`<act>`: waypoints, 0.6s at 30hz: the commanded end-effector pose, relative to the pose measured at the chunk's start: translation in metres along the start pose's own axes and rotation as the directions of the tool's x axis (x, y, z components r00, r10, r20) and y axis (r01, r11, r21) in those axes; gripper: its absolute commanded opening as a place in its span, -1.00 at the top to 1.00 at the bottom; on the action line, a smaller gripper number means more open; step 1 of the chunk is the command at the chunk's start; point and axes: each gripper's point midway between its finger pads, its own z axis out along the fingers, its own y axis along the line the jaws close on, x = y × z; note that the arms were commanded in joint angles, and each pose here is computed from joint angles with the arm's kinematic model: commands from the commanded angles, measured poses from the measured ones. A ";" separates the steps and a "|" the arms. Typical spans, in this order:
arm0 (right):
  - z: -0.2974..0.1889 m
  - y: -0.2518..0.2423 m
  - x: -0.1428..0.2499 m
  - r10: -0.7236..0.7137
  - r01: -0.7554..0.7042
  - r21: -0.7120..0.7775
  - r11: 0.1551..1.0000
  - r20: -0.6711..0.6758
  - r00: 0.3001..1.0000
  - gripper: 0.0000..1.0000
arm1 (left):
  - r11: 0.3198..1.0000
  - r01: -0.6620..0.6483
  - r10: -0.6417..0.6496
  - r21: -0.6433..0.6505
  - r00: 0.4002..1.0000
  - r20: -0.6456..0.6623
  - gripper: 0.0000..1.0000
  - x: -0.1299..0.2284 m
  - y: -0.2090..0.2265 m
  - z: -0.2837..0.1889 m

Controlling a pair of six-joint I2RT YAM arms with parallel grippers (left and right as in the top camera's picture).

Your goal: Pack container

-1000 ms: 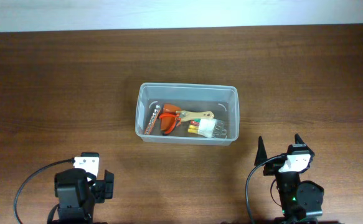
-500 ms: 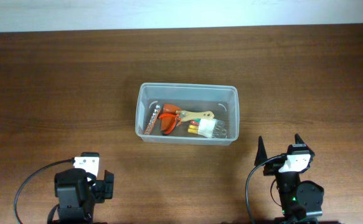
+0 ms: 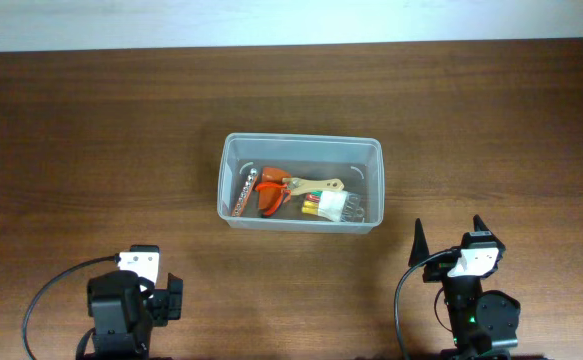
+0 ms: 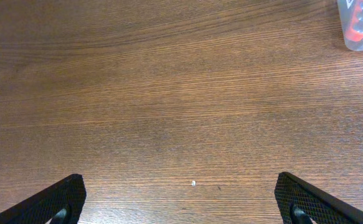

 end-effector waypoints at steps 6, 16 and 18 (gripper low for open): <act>0.000 -0.002 0.002 0.001 -0.001 0.015 1.000 -0.003 1.000 -0.97 | 0.999 0.021 -0.024 0.030 0.997 0.079 -0.98 -0.007 -0.005 -0.008; 0.000 -0.002 0.002 0.001 -0.001 0.014 1.000 -0.003 1.000 -0.97 | 0.984 -0.032 -0.076 0.175 0.812 0.579 -0.98 -0.076 -0.041 -0.024; 0.000 -0.002 0.002 0.001 -0.001 0.014 1.000 -0.003 1.000 -0.97 | 0.989 -0.008 -0.090 0.145 0.749 0.656 -0.98 -0.091 -0.035 -0.027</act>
